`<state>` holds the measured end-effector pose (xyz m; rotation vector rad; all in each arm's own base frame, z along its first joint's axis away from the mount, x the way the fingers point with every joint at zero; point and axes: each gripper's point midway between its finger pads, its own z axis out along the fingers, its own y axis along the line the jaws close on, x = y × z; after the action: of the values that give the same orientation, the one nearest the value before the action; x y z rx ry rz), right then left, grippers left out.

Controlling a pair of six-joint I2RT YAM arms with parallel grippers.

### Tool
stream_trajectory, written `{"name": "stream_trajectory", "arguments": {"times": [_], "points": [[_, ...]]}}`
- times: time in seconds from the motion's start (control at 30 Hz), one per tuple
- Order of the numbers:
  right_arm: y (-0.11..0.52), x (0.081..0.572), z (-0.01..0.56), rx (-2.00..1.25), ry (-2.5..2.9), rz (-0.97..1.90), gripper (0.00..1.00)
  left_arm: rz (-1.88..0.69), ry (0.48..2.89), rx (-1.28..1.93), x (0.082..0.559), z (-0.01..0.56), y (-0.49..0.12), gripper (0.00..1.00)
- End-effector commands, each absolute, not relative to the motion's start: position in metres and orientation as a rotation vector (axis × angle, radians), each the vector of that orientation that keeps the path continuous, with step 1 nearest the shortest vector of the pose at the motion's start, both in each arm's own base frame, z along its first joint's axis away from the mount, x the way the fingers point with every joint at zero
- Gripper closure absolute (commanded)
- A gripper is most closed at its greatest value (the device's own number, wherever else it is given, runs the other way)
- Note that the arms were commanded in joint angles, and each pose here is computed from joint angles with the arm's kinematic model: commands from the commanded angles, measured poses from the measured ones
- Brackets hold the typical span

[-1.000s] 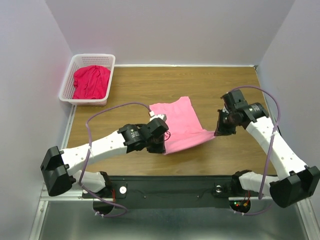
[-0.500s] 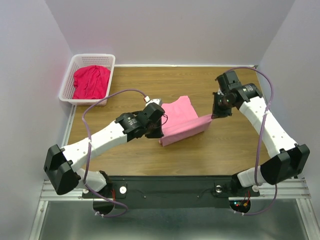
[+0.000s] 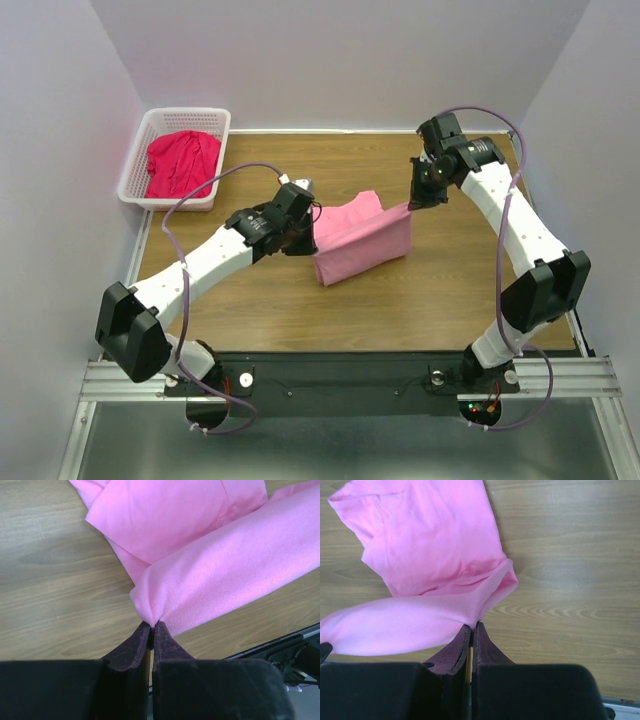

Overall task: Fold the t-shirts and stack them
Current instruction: Fold the tshirt

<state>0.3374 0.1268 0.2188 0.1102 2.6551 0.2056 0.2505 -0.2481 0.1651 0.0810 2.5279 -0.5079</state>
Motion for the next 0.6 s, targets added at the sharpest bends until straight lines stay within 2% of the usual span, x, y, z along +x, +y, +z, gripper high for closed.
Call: {"name": "stream_trajectory", "arguments": {"times": [0.0, 0.13, 0.57], "points": [[0.129, 0.366, 0.244, 0.095, 2.539, 0.206, 0.99, -0.503, 2.468, 0.118, 0.271, 0.185, -0.242, 1.00], [0.134, 0.384, 0.247, 0.084, 2.521, 0.205, 0.99, -0.486, 2.453, 0.107, 0.289, 0.186, -0.235, 1.00], [0.153, 0.435, 0.194, 0.038, 2.572, 0.195, 0.99, -0.462, 2.505, 0.053, 0.340, 0.148, -0.216, 1.00]]}}
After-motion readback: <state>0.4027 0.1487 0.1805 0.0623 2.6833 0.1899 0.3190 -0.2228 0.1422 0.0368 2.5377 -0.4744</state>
